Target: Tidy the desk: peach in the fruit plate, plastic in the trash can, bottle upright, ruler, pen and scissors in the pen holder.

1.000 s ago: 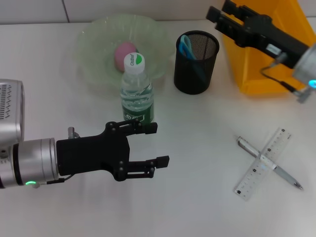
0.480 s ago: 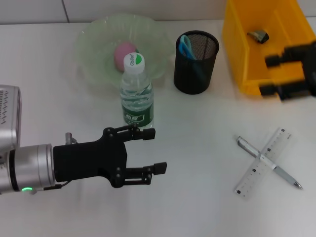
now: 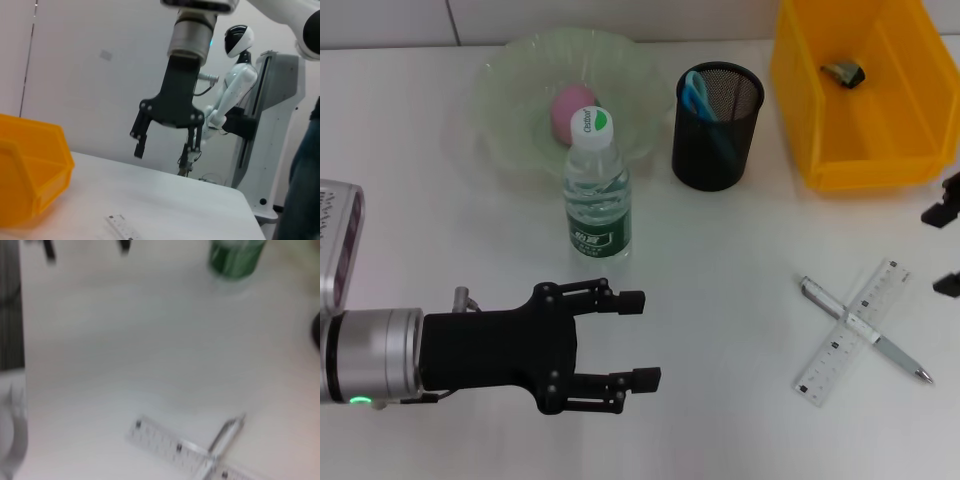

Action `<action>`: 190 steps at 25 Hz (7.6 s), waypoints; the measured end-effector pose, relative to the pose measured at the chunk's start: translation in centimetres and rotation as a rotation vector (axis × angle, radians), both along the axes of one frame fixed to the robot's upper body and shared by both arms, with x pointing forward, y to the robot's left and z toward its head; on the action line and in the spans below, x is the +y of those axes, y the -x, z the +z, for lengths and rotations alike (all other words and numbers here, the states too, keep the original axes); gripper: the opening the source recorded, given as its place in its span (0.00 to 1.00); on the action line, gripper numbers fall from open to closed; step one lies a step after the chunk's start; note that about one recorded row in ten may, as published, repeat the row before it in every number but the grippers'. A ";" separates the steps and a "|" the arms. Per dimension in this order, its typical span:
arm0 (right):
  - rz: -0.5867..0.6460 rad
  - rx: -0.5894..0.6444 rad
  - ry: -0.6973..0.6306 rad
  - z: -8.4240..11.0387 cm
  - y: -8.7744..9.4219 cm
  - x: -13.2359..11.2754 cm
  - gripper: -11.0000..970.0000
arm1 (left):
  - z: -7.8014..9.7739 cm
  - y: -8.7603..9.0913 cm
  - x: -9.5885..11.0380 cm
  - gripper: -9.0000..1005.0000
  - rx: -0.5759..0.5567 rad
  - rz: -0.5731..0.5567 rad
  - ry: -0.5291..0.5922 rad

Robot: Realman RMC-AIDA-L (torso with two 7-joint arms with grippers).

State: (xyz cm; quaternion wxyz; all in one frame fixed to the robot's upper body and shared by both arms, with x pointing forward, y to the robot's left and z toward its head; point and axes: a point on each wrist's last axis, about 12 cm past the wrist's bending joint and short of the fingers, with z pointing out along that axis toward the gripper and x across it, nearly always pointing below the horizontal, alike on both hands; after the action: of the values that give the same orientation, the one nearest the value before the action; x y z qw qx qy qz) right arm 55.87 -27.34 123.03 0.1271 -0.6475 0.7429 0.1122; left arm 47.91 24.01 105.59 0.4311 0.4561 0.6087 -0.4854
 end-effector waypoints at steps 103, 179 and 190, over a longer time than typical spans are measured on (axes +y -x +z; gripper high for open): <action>-0.686 -0.382 -1.211 -13.8 -5.1 4.8 0.39 | -0.9 -1.1 2.6 0.80 0.064 0.244 -0.043; -0.606 0.146 0.142 -8.4 0.4 5.7 0.59 | -1.2 -0.9 2.5 0.80 0.005 0.220 -0.081; -0.589 0.119 0.167 -10.3 0.4 6.9 0.56 | -1.2 -0.9 2.5 0.80 0.005 0.220 -0.082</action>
State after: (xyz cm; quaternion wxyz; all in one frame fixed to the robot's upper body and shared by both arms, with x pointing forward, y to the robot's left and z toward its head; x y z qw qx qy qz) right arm 55.47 -20.43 112.76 0.0568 -0.4050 0.9114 0.0466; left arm 48.79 26.49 104.34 0.4613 0.4024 0.6755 -0.4111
